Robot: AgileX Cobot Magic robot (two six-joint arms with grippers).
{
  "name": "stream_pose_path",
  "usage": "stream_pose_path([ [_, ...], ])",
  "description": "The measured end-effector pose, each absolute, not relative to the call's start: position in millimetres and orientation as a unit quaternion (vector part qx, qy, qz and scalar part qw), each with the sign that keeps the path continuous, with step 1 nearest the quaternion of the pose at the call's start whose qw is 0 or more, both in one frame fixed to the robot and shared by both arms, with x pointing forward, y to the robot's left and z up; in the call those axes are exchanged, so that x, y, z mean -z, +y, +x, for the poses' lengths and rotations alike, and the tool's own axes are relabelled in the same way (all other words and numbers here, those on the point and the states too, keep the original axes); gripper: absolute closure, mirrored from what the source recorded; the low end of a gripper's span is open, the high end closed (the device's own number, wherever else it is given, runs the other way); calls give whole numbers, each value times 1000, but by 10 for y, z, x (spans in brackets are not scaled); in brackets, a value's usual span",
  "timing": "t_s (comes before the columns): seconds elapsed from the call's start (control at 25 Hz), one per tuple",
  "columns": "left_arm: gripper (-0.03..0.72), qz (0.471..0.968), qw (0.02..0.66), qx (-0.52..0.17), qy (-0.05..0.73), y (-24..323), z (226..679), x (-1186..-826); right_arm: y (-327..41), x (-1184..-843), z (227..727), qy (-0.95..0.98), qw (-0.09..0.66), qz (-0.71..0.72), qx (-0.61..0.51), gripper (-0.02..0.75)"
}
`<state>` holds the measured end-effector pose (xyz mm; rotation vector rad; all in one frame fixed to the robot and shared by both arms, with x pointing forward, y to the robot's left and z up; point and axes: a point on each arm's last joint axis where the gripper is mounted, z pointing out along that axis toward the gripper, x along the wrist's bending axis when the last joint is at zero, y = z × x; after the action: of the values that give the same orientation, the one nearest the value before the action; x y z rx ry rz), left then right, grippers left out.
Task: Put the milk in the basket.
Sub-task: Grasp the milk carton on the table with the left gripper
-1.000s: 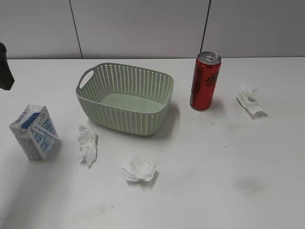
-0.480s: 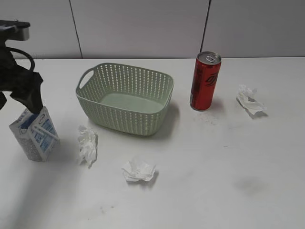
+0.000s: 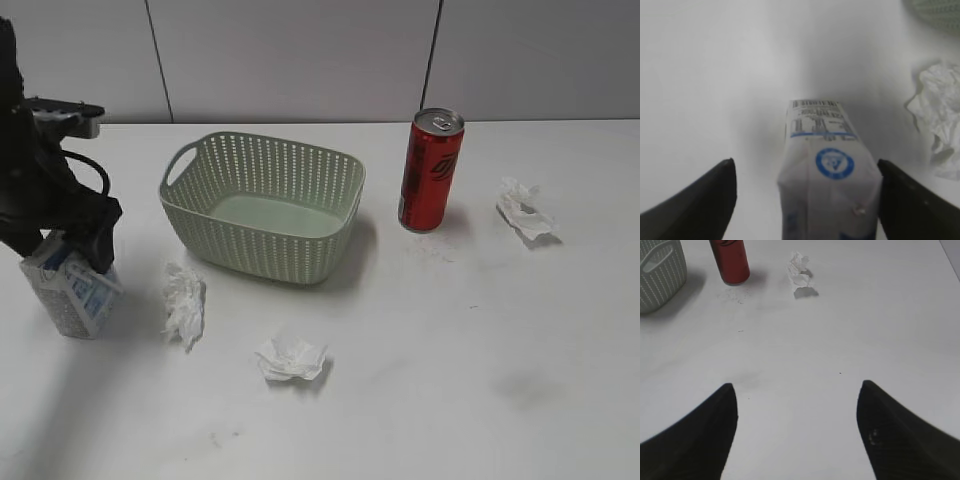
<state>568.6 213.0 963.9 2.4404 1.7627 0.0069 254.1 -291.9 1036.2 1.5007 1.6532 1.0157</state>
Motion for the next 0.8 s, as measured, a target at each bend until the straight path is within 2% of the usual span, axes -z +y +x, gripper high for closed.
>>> stream_pose_path([
  [0.2, 38, 809, 47, 12, 586, 2119, 5735, -9421, -2919, -10362, 2541, 634, 338, 576, -390, 150],
  [0.44, 111, 809, 29, 28, 587, 2116, 5744, -9276, -2919, -10362, 2541, 634, 338, 576, -390, 150],
  [0.6, 196, 807, 29, 32, 588, 2112, 5741, -9272, -2919, -10362, 2541, 634, 338, 576, -390, 150],
  [0.8, 343, 806, 23, 44, 590, 2101, 5716, -9273, -2919, -10362, 2541, 634, 338, 576, -390, 150],
])
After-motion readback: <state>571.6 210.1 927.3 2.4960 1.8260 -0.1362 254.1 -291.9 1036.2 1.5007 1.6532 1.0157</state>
